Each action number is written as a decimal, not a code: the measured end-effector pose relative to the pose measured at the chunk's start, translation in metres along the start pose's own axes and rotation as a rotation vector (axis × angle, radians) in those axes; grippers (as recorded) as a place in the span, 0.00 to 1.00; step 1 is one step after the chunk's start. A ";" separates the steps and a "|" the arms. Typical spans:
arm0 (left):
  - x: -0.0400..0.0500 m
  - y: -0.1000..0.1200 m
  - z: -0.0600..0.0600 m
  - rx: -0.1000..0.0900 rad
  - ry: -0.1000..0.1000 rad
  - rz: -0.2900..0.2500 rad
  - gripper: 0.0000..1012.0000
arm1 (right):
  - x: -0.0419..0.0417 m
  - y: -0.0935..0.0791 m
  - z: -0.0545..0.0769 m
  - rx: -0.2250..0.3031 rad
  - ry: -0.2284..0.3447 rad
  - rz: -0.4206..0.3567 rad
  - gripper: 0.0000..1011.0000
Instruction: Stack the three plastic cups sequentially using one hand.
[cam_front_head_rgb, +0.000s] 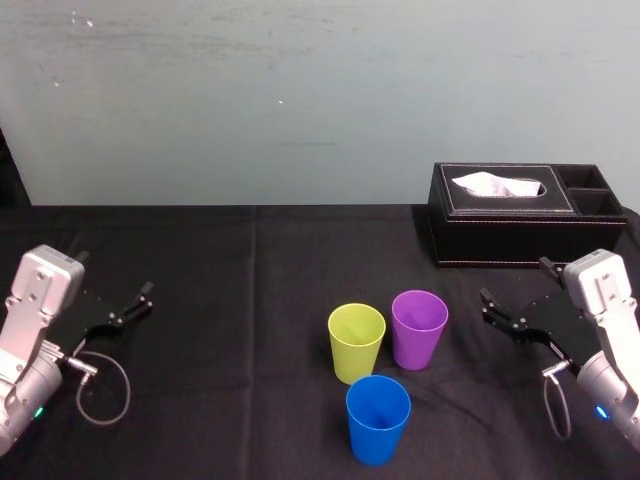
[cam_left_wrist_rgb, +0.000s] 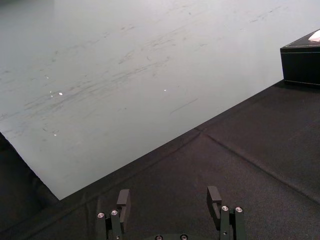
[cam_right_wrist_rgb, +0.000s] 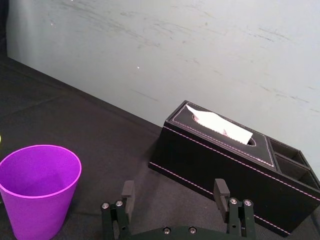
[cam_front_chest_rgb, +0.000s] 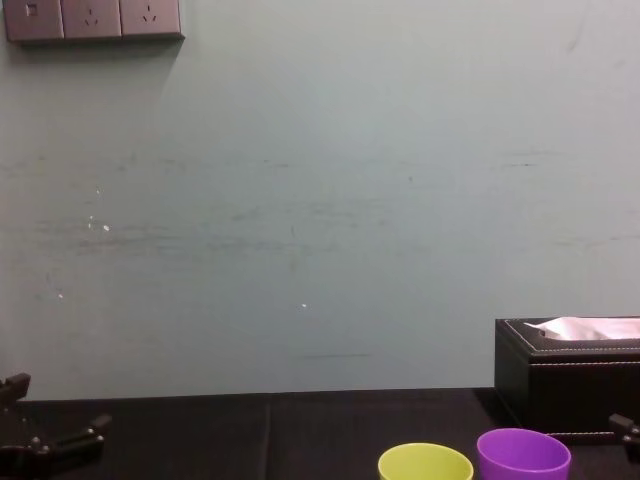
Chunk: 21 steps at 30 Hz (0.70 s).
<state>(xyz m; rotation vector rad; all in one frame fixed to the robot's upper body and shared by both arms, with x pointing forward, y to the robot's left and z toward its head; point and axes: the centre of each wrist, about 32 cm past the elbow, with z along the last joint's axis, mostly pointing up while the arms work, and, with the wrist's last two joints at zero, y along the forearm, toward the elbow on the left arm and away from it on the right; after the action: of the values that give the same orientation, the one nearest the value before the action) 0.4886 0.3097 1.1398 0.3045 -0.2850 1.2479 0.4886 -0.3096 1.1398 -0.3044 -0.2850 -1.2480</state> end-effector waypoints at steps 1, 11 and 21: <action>0.0000 0.000 0.000 0.000 0.000 0.000 0.99 | 0.0000 0.000 0.000 0.000 0.000 0.000 0.99; 0.0000 0.000 0.000 0.000 0.000 0.000 0.99 | 0.0000 -0.003 0.000 0.002 0.006 -0.003 0.99; 0.0000 0.000 0.000 0.000 0.000 0.000 0.99 | 0.0025 -0.022 0.007 0.029 0.059 0.002 0.99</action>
<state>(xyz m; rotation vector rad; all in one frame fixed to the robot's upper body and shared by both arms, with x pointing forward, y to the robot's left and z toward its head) 0.4886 0.3097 1.1398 0.3045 -0.2851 1.2479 0.4677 -0.3155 1.1492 -0.2426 -0.2515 -1.2477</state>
